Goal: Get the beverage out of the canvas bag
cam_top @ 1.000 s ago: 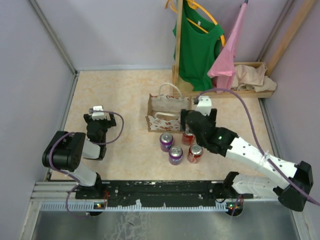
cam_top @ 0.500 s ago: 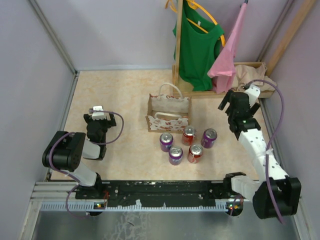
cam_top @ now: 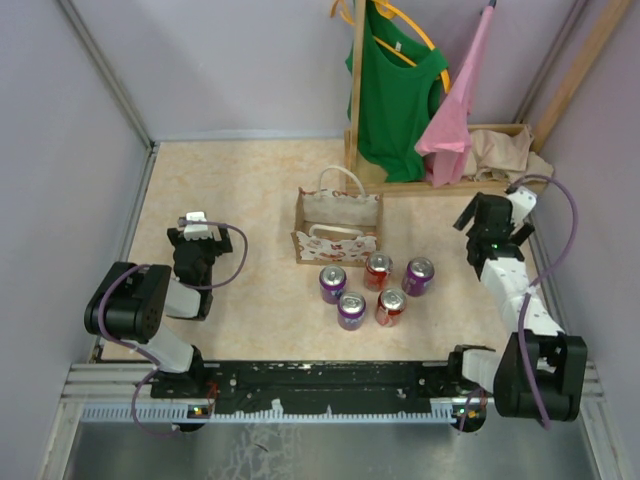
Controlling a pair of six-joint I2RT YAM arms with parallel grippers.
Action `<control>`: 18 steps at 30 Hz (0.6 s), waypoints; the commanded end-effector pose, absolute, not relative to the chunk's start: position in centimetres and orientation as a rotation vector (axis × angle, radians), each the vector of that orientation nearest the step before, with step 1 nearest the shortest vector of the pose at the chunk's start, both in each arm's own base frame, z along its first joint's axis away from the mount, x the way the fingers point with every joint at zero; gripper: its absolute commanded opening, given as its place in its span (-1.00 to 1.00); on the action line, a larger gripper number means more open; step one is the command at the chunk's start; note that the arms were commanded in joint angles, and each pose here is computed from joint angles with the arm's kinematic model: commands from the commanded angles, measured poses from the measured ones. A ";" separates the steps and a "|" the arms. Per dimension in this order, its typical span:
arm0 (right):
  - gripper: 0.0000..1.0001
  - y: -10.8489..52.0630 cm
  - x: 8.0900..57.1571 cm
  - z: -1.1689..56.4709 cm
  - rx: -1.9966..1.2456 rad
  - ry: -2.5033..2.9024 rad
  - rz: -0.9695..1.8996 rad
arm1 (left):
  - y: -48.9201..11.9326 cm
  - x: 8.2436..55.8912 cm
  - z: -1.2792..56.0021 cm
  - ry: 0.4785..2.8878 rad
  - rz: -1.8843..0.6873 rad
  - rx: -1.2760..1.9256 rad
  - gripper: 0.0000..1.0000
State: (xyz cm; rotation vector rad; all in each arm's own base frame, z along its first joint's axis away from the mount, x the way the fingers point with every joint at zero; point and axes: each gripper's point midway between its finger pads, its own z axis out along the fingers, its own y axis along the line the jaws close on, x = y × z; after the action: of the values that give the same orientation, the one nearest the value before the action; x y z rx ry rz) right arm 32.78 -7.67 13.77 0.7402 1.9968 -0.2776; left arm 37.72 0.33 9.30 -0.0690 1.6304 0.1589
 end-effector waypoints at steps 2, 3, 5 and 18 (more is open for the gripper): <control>0.98 -11.8 33.0 15.0 0.887 1.869 -0.219 | 0.4 37.7 9.8 1.605 0.152 -0.086 1.00; 0.98 -11.9 33.0 14.8 0.891 1.876 -0.200 | 0.4 37.7 9.7 1.606 0.152 -0.085 1.00; 0.98 -11.5 33.2 14.5 0.877 1.890 -0.171 | 0.4 37.7 9.7 1.606 0.153 -0.087 1.00; 0.98 -10.1 32.6 14.6 0.794 1.841 -0.094 | 0.4 37.7 9.7 1.606 0.152 -0.086 1.00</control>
State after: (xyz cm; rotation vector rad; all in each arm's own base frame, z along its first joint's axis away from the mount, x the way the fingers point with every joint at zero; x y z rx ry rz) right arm 31.36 -10.09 11.68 0.8432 1.9509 -0.1327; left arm 37.72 0.33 9.31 -0.0691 1.6301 0.1589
